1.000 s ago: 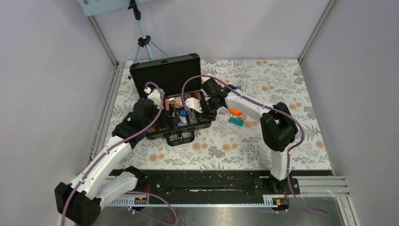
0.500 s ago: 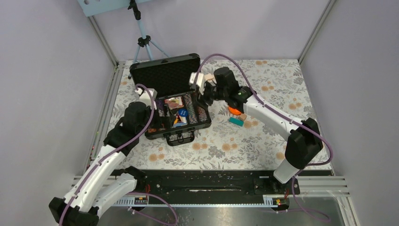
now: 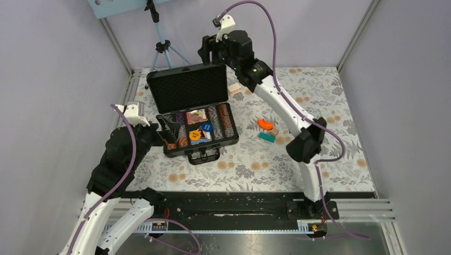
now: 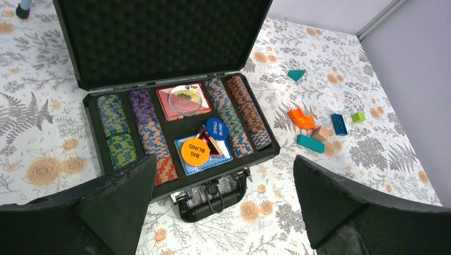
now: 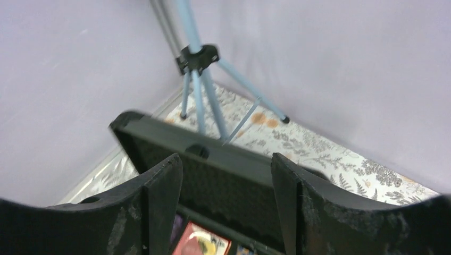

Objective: Pack up texas hold em set

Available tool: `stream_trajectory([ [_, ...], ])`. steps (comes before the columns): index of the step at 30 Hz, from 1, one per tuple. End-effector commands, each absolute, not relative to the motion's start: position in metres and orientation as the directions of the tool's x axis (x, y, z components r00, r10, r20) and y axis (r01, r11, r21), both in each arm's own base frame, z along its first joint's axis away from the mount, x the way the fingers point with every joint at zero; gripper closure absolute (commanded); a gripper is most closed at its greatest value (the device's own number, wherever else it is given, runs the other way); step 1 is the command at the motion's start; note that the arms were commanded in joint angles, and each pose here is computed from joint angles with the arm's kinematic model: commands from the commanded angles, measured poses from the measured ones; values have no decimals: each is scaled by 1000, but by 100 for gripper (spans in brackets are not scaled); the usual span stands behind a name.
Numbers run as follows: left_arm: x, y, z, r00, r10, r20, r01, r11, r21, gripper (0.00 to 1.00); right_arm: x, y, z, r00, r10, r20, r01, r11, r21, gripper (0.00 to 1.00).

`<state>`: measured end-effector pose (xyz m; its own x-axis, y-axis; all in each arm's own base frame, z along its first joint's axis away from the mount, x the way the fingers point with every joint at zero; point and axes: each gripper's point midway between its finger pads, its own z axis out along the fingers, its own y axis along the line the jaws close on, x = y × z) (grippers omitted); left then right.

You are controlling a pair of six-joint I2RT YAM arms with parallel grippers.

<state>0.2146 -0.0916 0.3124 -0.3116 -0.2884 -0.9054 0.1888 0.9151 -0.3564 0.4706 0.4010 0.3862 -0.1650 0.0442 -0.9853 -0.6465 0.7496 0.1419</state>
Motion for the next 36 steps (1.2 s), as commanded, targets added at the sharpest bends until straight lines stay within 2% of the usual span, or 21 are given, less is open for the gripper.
stream_trajectory([
  [1,212,-88,313,-318,-323,-891,157,909,-386,1,518,394,373,-175,102,-979,-474,863,175,30],
  [5,211,-88,309,-329,-313,-891,158,912,-378,1,550,388,359,-141,134,-981,-391,903,179,28],
  [10,209,-88,300,-343,-306,-888,156,914,-375,1,581,373,331,-166,217,-962,-313,913,260,34],
  [14,209,-88,291,-359,-305,-882,145,915,-376,1,588,380,306,-207,202,-957,-337,904,264,35],
  [20,212,-85,277,-374,-292,-880,122,925,-359,1,580,380,273,-315,159,-936,-312,914,261,36],
  [25,211,-85,277,-374,-290,-881,122,926,-357,1,559,379,256,-418,108,-902,-333,905,263,43],
  [36,208,-85,281,-384,-299,-874,118,923,-367,1,484,374,275,-564,49,-824,-447,821,355,51],
])
